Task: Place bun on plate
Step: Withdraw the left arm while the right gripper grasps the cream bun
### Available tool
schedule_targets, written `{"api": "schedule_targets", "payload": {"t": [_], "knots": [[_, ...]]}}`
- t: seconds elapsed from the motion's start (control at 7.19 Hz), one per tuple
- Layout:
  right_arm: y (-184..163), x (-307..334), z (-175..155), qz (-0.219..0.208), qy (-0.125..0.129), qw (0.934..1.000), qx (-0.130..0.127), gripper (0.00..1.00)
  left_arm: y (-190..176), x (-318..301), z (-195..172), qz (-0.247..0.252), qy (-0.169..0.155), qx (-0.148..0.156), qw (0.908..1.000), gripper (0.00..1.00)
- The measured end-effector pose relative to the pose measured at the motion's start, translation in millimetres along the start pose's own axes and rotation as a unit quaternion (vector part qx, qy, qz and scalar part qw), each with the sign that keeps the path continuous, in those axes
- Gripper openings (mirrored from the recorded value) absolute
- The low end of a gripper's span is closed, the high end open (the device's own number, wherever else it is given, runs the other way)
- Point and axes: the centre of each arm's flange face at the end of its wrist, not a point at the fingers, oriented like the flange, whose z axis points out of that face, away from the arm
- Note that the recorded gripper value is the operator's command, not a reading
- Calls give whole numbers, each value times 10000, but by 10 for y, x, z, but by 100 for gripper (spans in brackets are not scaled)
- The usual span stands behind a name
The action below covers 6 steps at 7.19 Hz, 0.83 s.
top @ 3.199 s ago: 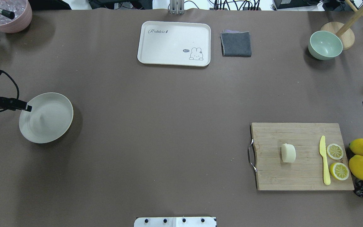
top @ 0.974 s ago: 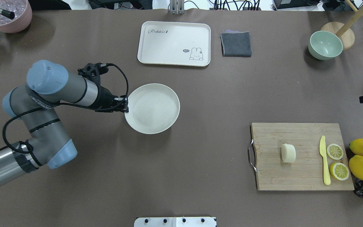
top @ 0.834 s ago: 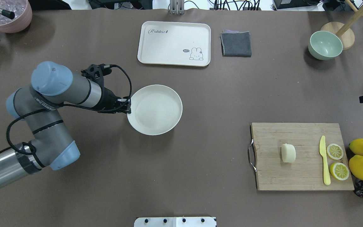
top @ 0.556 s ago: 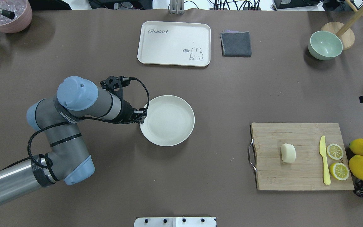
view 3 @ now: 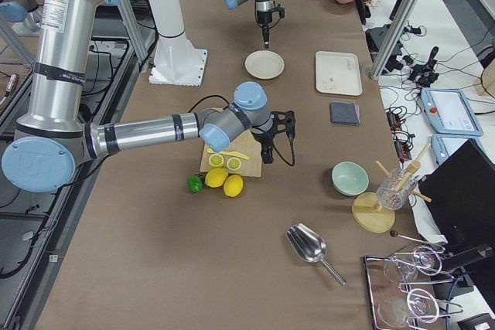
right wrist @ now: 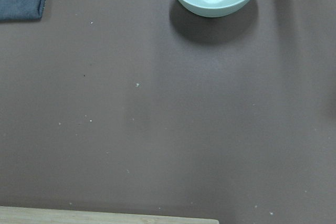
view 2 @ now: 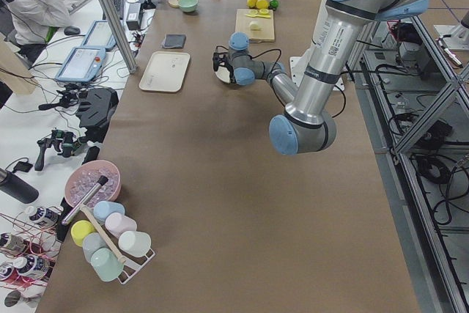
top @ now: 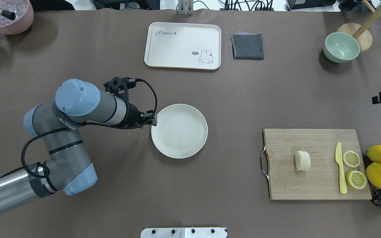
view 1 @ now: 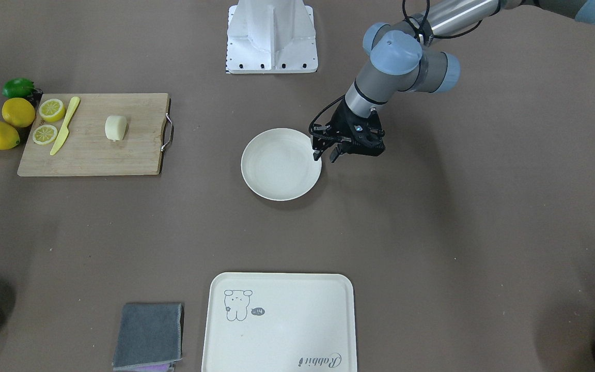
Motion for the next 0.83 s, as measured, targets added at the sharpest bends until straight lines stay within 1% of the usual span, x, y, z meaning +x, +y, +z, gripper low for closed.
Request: {"api": "schedule_targets", "payload": {"t": [0.14,0.28,0.42,0.56,0.83], "knots": [[34,-213,67,125,-20,9999,-10,100,-336,-186,-319,-117,-56,-45,9999,98],[97,-440,189,180,8,9998,-49,100,-698,-475,-688,-73,-138,-66,9999,98],[183,-706,350,232,72,9996,-106,100,-1017,-844,-1038,84,-287,-69,9995,98],[338,-976,558,298,191,9993,-156,100,-1301,-1272,-1398,302,-444,-88,9985,98],[752,-1360,937,287,366,9984,-311,98,-1746,-2154,-2115,769,-770,-145,9940,98]]}}
